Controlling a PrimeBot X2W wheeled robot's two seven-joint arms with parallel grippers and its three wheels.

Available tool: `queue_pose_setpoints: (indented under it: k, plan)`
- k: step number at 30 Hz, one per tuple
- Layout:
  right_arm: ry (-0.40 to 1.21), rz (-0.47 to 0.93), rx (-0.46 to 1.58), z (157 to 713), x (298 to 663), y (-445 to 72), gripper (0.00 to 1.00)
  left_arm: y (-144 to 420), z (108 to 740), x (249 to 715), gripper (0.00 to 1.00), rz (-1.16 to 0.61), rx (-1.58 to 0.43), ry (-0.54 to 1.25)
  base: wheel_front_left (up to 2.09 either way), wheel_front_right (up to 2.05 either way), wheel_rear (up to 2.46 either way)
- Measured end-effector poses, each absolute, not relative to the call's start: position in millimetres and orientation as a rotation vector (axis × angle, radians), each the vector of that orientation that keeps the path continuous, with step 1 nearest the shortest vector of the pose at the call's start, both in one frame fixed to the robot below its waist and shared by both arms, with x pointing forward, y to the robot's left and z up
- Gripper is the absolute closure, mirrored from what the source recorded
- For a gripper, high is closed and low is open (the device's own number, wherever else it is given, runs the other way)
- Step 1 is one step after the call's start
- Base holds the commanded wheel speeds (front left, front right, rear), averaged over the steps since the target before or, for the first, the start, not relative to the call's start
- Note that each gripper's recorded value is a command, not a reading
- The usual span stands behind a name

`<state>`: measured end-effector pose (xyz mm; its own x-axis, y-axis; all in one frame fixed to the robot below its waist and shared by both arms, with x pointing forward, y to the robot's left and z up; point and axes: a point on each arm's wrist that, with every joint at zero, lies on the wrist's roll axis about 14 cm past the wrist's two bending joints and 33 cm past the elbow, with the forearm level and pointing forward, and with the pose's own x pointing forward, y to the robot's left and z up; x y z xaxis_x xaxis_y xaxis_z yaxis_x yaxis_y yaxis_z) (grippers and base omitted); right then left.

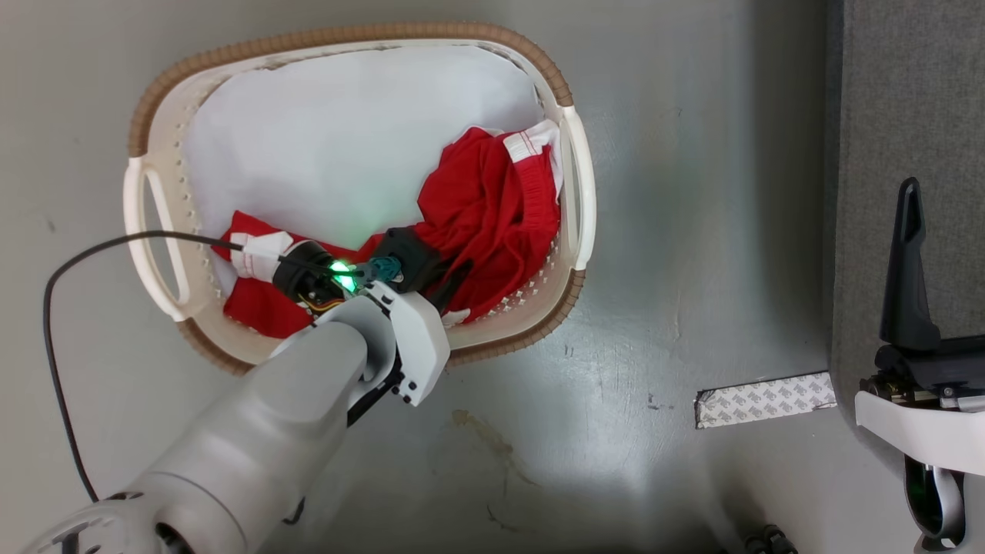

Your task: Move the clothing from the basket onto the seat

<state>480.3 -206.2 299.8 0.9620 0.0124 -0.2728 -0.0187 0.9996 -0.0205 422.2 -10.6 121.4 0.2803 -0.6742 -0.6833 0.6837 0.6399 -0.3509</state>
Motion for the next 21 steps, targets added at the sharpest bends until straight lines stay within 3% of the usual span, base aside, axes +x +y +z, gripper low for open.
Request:
queue_pose_setpoints:
  k: [8,21]
  plan:
    - [0.272,0.015,-0.018,303,481,-206,0.00,-14,138,448,1.00,-0.885,-0.016,0.837,0.00,0.00,0.00]
    - [0.177,0.030,0.040,357,484,-196,0.00,7,237,502,1.00,-0.740,-0.071,0.574,0.00,0.00,0.00]
